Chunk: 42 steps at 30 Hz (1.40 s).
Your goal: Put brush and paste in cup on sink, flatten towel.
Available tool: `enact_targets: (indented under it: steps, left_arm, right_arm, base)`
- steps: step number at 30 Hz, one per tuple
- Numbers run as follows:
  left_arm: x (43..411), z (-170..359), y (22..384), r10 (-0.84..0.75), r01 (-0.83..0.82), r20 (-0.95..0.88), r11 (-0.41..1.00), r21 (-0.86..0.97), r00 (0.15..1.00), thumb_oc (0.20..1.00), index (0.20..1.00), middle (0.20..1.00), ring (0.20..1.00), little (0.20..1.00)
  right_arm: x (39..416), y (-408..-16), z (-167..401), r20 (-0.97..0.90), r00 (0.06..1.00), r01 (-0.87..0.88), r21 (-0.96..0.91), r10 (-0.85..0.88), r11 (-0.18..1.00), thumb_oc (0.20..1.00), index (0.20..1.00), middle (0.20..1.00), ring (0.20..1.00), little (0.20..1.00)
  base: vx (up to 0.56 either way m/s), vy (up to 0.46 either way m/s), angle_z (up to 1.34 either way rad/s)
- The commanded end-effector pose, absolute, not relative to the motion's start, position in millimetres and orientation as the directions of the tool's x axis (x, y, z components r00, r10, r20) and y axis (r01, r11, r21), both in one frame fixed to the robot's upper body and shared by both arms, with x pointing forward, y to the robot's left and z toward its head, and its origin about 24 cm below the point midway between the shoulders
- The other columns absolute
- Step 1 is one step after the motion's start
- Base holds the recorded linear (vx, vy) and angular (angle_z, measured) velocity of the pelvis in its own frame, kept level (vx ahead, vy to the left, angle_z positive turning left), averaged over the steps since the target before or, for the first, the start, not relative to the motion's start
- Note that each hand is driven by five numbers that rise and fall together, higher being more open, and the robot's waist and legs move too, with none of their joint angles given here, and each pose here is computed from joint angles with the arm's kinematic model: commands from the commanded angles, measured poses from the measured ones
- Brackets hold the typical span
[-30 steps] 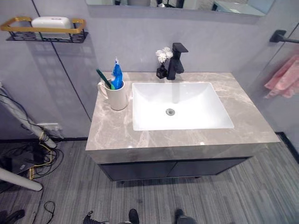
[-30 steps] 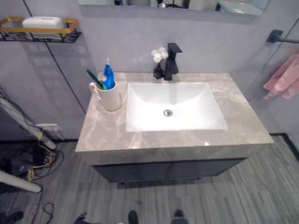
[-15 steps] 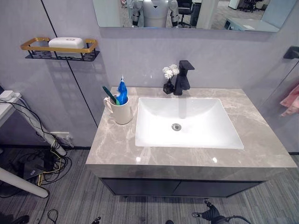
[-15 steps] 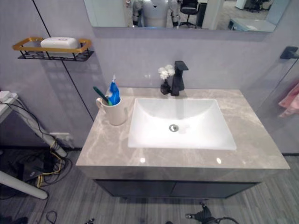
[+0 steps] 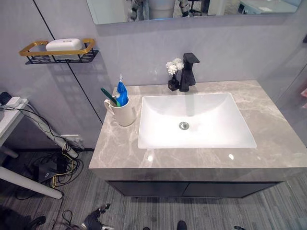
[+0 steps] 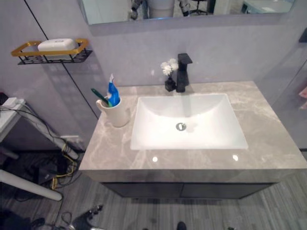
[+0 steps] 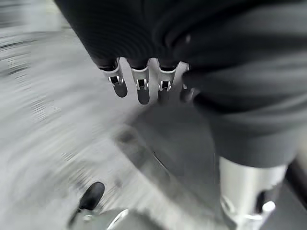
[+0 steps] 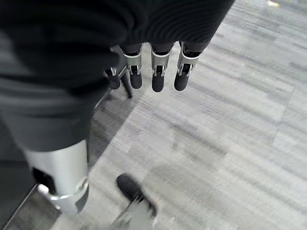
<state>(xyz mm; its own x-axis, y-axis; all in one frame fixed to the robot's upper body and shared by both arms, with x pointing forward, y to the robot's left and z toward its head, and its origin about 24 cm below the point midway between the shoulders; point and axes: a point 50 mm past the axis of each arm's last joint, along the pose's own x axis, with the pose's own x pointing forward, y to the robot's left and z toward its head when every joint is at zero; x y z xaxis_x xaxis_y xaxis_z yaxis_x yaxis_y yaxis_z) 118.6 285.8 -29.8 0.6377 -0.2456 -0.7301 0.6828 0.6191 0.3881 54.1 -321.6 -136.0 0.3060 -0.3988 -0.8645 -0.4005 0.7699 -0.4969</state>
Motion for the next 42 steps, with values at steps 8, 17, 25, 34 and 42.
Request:
enact_targets:
  steps: [8,17,25,34,42]
  left_arm:
    - [141.4,93.0,284.4,-0.567,0.691,-0.485,0.714,0.114,0.666,1.0,1.0,1.0,1.0,1.0]
    - [164.6,111.2,296.4,-0.379,0.407,-0.175,0.897,0.17,0.909,0.617,0.617,0.617,0.617,0.617]
    - [182.4,92.5,269.1,-0.422,0.433,-0.116,0.896,0.096,0.899,0.2,0.2,0.2,0.2,0.2]
    - [190.1,81.2,256.8,-0.35,0.352,-0.03,0.931,0.1,0.936,0.2,0.2,0.2,0.2,0.2]
    - [205.2,81.5,245.2,-0.306,0.298,0.055,0.947,0.121,0.951,0.2,0.2,0.2,0.2,0.2]
  right_arm:
    - [43.0,-292.2,-151.8,-0.939,0.21,-0.426,-0.339,-0.273,0.839,1.0,1.0,1.0,1.0,1.0]
    - [46.9,-279.5,-154.4,-0.933,0.268,-0.374,-0.33,-0.24,0.867,1.0,1.0,1.0,1.0,1.0]
    - [43.3,-300.4,-147.5,-0.901,0.257,-0.274,-0.414,-0.349,0.868,1.0,1.0,1.0,1.0,1.0]
    - [54.3,-282.2,-153.1,-0.912,0.284,-0.29,-0.377,-0.297,0.88,1.0,1.0,1.0,1.0,1.0]
    - [54.0,-266.8,-158.4,-0.926,0.277,-0.334,-0.343,-0.257,0.878,1.0,1.0,1.0,1.0,1.0]
  base:
    - [0.04,-0.038,0.09]
    - [-0.03,-0.059,0.11]
    - [0.01,0.047,0.37]
    - [0.1,0.092,-0.29]
    - [0.05,0.044,-0.19]
